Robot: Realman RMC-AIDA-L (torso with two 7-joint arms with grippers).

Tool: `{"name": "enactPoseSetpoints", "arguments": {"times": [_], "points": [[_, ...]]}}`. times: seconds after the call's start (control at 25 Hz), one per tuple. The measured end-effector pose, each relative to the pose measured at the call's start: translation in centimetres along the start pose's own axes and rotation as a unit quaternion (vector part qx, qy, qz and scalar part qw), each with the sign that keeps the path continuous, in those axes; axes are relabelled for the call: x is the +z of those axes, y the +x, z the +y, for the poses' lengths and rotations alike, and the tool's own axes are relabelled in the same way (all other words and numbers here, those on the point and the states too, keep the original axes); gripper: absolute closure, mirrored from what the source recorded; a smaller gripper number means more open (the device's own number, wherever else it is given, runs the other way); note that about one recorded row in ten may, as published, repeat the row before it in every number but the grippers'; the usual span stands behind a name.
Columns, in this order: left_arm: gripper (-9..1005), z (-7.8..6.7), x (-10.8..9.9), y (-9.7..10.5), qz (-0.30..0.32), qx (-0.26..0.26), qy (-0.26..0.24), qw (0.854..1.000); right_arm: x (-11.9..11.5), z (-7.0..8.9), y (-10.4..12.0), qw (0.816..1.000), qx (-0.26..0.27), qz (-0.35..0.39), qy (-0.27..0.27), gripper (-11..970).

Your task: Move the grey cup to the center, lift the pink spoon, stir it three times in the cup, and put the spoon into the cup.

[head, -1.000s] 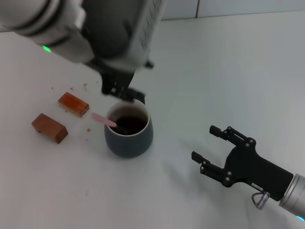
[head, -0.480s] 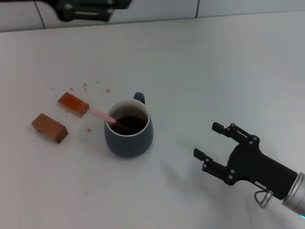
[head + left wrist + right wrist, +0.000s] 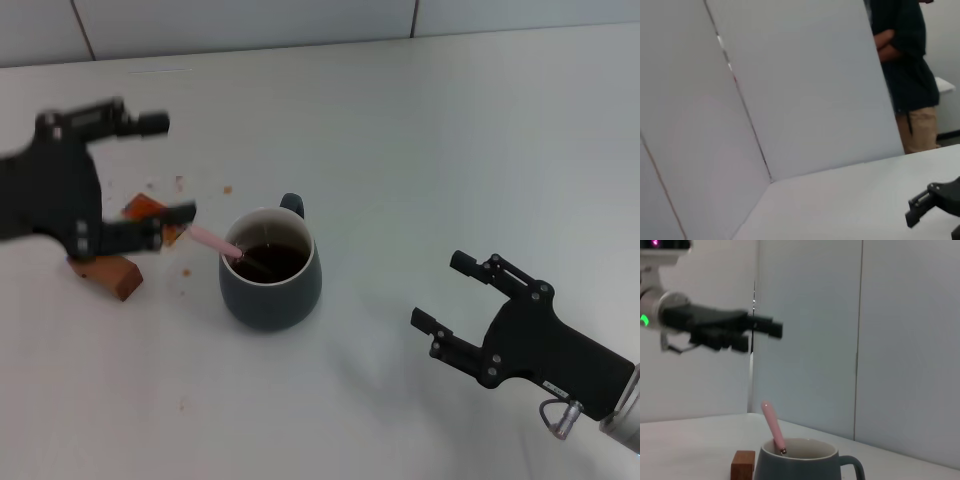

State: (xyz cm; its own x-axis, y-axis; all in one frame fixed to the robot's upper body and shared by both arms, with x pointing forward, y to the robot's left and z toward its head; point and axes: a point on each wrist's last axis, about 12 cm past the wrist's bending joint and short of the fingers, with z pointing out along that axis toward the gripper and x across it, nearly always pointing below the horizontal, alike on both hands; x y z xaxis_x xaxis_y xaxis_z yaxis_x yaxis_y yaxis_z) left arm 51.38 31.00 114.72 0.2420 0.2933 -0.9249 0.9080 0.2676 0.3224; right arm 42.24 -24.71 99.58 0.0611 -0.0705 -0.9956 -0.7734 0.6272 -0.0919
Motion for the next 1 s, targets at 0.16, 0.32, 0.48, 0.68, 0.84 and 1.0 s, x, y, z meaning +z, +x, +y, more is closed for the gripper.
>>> {"name": "enactPoseSetpoints", "arguments": {"times": [0.16,0.32,0.48,0.68,0.84,1.0], "points": [[211,-2.9,-0.3,3.8,-0.011,-0.038,-0.026,0.999,0.1,0.0,-0.1,1.000,-0.001,-0.003,-0.004,201],[210,-5.0,0.1,6.1,-0.003,-0.050,-0.049,0.998,0.4,-0.1,-0.2,1.000,-0.003,-0.006,-0.009,200],[210,-5.6,0.6,6.8,0.002,-0.067,-0.048,0.997,0.6,-0.2,-0.3,1.000,-0.004,-0.008,-0.011,200],[211,-6.1,2.0,7.3,-0.004,-0.072,-0.031,0.997,0.7,-0.2,-0.3,1.000,-0.005,-0.008,-0.013,201],[212,-5.7,3.0,7.3,-0.004,-0.073,-0.018,0.997,0.8,-0.3,-0.4,1.000,-0.006,-0.008,-0.015,201],[213,-5.8,3.2,7.3,0.001,-0.072,-0.008,0.997,0.8,-0.3,-0.4,1.000,-0.007,-0.008,-0.015,200]]}}
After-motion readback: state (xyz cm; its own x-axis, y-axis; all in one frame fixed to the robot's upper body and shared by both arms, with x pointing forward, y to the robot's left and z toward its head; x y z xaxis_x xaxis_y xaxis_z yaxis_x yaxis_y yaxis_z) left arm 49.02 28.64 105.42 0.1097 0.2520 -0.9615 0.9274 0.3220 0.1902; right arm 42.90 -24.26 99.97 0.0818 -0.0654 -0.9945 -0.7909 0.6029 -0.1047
